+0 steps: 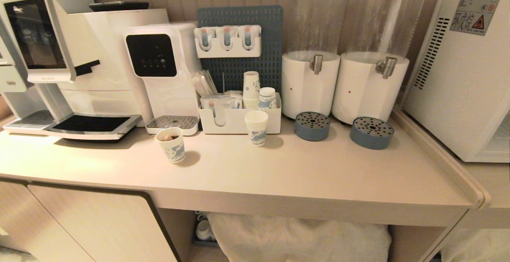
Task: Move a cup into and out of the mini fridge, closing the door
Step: Put the ceramic cup in the freezer
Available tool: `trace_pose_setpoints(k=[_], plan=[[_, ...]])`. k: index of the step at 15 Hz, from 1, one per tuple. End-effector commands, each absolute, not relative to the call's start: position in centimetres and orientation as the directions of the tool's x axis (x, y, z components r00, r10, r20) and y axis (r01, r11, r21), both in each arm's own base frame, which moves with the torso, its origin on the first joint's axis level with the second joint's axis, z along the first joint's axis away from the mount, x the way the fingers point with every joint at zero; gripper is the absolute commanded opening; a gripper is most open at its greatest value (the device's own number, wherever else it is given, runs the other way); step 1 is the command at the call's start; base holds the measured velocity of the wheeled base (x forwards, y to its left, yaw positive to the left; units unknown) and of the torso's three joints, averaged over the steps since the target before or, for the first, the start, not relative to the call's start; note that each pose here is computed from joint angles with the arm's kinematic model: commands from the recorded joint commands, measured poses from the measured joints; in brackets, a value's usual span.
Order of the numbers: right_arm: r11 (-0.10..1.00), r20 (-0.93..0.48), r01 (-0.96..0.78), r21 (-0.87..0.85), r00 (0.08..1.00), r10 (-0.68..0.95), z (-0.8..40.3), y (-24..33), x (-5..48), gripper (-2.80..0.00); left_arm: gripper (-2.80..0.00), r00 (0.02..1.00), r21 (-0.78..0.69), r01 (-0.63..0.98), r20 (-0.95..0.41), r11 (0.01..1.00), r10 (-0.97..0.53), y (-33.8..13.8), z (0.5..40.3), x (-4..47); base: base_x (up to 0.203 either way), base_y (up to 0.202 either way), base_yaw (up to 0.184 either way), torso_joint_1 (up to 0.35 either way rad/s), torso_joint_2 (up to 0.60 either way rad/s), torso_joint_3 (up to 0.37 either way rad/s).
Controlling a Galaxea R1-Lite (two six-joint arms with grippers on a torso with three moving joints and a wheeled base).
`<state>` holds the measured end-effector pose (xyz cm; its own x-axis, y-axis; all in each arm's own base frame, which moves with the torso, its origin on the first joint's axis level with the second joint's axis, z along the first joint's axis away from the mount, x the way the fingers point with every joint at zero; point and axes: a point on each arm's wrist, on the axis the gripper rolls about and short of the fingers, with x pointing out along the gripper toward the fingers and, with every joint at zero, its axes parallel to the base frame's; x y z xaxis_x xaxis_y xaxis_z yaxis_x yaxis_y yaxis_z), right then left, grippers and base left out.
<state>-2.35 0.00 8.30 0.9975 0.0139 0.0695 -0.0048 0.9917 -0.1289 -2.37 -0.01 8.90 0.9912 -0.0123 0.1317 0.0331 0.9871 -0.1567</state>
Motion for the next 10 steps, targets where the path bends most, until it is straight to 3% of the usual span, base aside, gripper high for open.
trace_pose_setpoints(k=[1, 5, 10], plan=[[0.989, 0.052, -0.021, -0.147, 0.998, 0.029, 8.25, 0.02, -2.36, -2.80, -2.80, 0.995, -0.159, 0.028, 0.098, 0.987, -0.012, -0.01, 7.79, -2.07, 0.000, 0.000, 0.000, 0.000, 0.00, 0.000], [1.000, 0.005, -0.019, -0.005, 1.000, 0.019, 7.66, 0.01, -2.29, -2.80, -2.80, 0.995, -0.159, 0.028, 0.098, 0.987, -0.012, -0.01, 7.79, -2.07, 0.000, 0.000, 0.000, 0.000, 0.00, 0.000], [1.000, 0.005, -0.018, -0.011, 1.000, 0.018, 7.67, 0.01, -2.29, -2.80, -2.80, 0.995, -0.159, 0.028, 0.098, 0.987, -0.012, -0.01, 7.79, -2.07, 0.000, 0.000, 0.000, 0.000, 0.00, 0.000]])
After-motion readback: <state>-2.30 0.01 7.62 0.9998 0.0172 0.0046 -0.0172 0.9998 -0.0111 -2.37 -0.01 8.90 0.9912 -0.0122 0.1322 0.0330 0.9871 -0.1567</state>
